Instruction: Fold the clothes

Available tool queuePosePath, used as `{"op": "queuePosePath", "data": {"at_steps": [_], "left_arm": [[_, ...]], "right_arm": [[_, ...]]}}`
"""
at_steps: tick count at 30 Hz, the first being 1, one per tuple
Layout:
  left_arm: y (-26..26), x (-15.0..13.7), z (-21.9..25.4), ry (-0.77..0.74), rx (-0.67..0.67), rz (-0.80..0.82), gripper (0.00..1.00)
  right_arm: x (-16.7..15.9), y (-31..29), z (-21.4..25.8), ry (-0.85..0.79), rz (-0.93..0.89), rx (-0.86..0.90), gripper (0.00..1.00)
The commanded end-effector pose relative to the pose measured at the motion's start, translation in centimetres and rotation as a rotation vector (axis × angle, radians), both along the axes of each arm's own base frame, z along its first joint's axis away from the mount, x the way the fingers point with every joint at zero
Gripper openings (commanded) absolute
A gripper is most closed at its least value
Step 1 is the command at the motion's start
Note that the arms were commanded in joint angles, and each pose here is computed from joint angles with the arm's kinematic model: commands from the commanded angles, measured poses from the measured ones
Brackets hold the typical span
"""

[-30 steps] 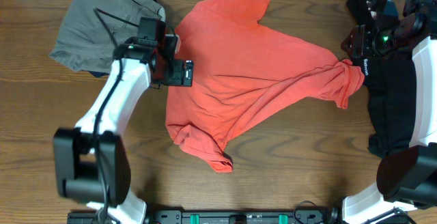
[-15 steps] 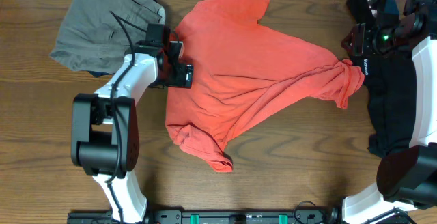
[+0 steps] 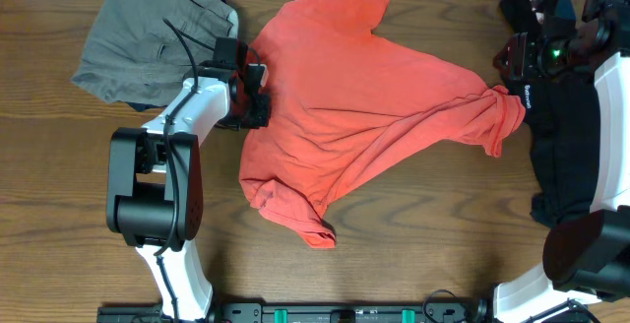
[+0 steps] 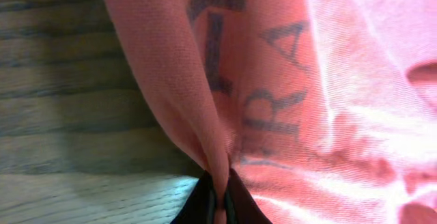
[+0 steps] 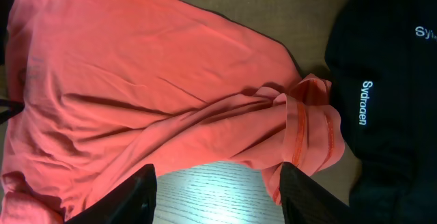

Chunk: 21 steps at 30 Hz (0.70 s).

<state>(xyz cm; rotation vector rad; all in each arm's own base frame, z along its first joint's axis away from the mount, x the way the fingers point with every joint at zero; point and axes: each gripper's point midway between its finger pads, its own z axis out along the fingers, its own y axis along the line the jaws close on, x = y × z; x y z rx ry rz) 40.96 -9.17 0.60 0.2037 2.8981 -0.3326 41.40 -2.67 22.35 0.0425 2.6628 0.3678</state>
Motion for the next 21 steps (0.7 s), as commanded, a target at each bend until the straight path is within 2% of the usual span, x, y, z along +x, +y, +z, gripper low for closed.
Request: {"op": "queuePosePath", "data": {"at_steps": [1,9,21], "left_arm": [[-1.5,-0.2,1.4,-0.014,-0.045,-0.015,0.06],[-5.6,-0.6,6.0,-0.121,-0.071,-0.104,0.06],[-13.4,-3.8,6.2,-0.136,-0.085,-0.301,0.06]], "right_arm": [[0.0,0.3,1.0,-0.029,0.017,-0.01,0.55],[0.0,0.3,1.0,-0.028,0.017,-0.009,0.54],[-0.1,0.4,0.9,-0.019,0.01,-0.004,0.54]]}}
